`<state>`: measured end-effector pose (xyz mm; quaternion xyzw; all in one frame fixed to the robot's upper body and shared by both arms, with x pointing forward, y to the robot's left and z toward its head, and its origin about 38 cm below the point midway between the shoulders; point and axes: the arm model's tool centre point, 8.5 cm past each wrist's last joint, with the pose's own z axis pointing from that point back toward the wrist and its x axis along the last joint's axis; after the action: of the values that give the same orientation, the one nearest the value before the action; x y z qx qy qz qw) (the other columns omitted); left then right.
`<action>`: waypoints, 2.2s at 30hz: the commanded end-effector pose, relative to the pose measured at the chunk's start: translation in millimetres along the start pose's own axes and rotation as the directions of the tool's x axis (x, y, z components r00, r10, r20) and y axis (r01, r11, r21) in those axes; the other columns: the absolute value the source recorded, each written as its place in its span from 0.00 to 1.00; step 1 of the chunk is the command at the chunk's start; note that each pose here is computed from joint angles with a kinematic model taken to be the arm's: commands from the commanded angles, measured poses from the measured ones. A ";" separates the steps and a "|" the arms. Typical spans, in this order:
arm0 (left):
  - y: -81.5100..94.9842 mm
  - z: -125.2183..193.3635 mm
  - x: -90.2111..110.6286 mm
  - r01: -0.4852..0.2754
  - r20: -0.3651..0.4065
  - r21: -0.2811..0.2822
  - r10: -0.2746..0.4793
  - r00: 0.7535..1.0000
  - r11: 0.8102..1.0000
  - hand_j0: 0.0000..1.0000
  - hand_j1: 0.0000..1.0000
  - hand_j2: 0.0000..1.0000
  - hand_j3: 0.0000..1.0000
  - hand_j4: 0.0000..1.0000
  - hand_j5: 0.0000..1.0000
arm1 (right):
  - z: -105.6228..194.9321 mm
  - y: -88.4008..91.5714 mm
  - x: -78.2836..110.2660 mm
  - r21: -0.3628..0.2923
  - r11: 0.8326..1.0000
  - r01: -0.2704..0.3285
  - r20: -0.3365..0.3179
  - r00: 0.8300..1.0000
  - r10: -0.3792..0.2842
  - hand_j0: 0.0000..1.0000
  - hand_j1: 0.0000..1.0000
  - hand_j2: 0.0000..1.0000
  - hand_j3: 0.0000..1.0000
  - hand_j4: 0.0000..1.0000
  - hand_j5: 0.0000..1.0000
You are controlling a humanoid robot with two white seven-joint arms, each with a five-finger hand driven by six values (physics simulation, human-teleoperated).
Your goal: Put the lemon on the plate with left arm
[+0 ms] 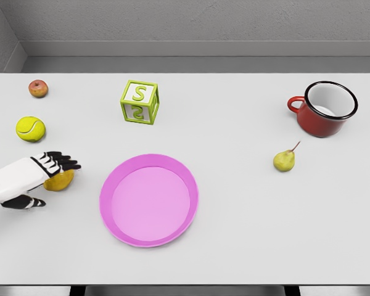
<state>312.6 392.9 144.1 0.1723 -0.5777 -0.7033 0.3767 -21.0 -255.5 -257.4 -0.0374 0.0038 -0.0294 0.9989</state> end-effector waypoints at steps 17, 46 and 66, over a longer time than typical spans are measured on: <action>-2.8 -11.8 -3.4 -0.015 -0.005 0.006 0.015 1.000 1.000 1.00 1.00 1.00 1.00 1.00 1.00 | 0.0 0.1 0.0 0.000 1.000 0.000 0.000 1.000 0.000 1.00 1.00 1.00 1.00 1.00 1.00; -10.2 -12.7 -5.0 0.032 -0.014 -0.036 -0.033 0.999 0.999 0.70 0.70 0.70 0.70 0.70 0.70 | 0.0 0.1 0.0 0.000 1.000 0.000 0.000 1.000 0.000 1.00 1.00 1.00 1.00 1.00 1.00; 16.7 -24.3 7.7 0.085 0.039 0.019 -0.086 0.996 0.996 0.55 0.55 0.55 0.55 0.55 0.55 | 0.0 0.1 0.0 0.000 1.000 0.000 0.000 1.000 0.000 1.00 1.00 1.00 1.00 1.00 1.00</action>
<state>330.7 373.4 152.0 0.1892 -0.5774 -0.7192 0.3369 -21.0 -255.5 -257.4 -0.0374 0.0038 -0.0293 0.9989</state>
